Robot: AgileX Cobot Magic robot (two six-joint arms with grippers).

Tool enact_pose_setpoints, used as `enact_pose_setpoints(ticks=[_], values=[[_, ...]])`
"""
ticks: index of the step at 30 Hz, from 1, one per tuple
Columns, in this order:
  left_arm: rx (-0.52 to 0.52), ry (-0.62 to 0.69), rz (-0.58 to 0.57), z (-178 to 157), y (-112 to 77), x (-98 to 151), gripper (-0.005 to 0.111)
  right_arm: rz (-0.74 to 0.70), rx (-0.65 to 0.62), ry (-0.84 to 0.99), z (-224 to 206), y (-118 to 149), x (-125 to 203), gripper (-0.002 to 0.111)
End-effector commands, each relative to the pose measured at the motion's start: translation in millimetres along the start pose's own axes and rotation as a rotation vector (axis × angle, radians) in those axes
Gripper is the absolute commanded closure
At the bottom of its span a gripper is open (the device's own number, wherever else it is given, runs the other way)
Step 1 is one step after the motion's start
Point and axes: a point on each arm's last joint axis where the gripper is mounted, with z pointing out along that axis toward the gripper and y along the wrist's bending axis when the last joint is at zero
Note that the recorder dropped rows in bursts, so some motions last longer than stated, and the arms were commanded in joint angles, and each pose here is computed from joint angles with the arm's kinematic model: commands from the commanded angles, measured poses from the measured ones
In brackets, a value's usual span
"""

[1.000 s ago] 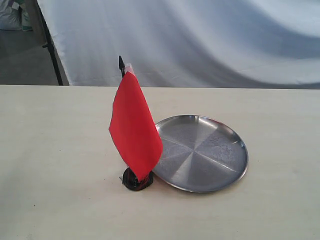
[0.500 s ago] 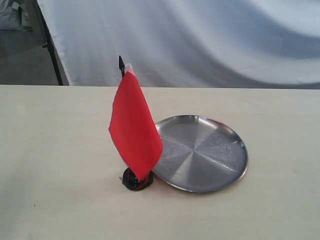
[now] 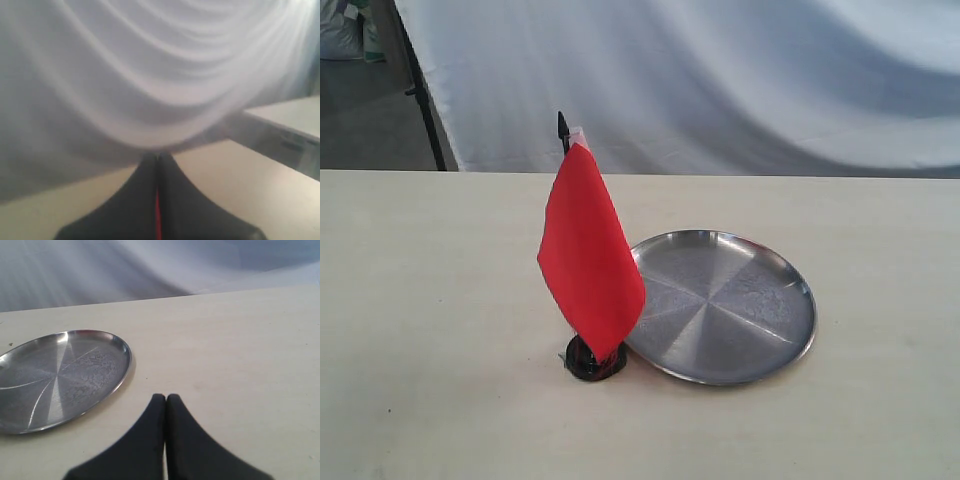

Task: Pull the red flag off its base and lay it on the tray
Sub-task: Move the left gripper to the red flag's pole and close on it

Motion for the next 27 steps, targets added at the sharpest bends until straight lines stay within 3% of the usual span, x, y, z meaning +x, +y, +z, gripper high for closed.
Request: enact_pose_setpoints(ticks=[1,4,10,18,22,27], values=[[0.132,0.244,-0.160,35,14.0,18,0.107,-0.008,0.003,-0.012,-1,0,-1,0.109],[0.154,0.337,-0.233,55,24.3,36,0.107,-0.008,0.003,-0.012,-1,0,-1,0.109],[0.160,0.482,-0.241,95,18.5,73,0.107,-0.008,0.003,-0.012,-1,0,-1,0.109],[0.045,0.659,-0.020,139,-13.6,137,0.107,-0.008,0.003,-0.012,-1,0,-1,0.109],[-0.036,0.739,0.049,151,-15.3,167,0.105,-0.008,0.003,-0.012,-1,0,-1,0.109],[-0.080,0.823,0.066,163,-10.1,194,0.086,-0.008,0.003,-0.012,-1,0,-1,0.109]])
